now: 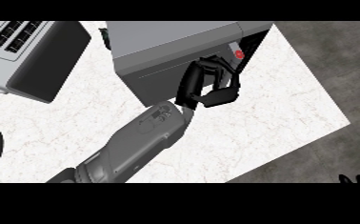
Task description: Pick up the milk, place it into the microwave and close the microwave
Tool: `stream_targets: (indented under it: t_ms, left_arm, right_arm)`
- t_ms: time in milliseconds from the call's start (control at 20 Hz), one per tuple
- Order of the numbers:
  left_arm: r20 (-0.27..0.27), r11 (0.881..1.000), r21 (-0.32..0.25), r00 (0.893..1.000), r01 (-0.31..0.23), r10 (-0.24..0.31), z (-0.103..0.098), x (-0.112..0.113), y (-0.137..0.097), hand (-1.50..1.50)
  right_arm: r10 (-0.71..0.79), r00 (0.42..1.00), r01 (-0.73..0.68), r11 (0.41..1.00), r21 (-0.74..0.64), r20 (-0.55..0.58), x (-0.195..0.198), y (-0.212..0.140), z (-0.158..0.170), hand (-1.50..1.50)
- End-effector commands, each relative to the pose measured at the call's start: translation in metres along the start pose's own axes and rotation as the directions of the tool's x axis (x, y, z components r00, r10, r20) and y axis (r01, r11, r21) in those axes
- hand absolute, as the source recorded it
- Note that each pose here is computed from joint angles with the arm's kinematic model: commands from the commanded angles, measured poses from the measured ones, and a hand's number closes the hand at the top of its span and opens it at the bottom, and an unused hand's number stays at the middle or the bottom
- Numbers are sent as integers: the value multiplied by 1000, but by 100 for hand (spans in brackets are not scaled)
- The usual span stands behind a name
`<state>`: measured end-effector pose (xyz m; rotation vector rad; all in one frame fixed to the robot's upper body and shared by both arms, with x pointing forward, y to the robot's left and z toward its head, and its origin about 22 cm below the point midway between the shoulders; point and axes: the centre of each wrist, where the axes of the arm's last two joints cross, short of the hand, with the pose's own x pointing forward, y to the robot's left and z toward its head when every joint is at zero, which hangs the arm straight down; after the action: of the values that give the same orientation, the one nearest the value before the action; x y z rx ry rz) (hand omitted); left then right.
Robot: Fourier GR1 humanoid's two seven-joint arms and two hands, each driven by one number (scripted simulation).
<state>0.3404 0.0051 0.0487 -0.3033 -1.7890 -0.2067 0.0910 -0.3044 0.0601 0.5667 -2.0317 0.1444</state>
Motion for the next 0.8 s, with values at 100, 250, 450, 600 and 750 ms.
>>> stream_targets:
  t_ms: [100, 250, 450, 600, 750]
  left_arm:
    - [-6, 1000, 22, 1000, 8, -8, -20, 7, 5, 150]
    - [10, 1000, 10, 1000, 12, -12, -18, 5, 4, 150]
    - [19, 1000, 15, 1000, 4, -5, -23, 9, 4, 150]
    - [8, 1000, 20, 1000, 9, -9, -22, 5, 5, 150]
    - [25, 1000, 23, 1000, 13, -13, -23, 7, 4, 150]
  right_arm:
    - [-8, 1000, 7, 1000, 31, 29, 7, 1, -5, -150]
    - [-65, 998, 65, 998, 13, 27, 7, 5, 0, -150]
    - [-68, 998, 67, 998, 18, 16, 9, 4, -1, -150]
    - [-73, 997, 73, 997, 24, 13, 12, 4, -1, -150]
    - [-82, 997, 82, 996, 32, -1, 14, 5, 0, -150]
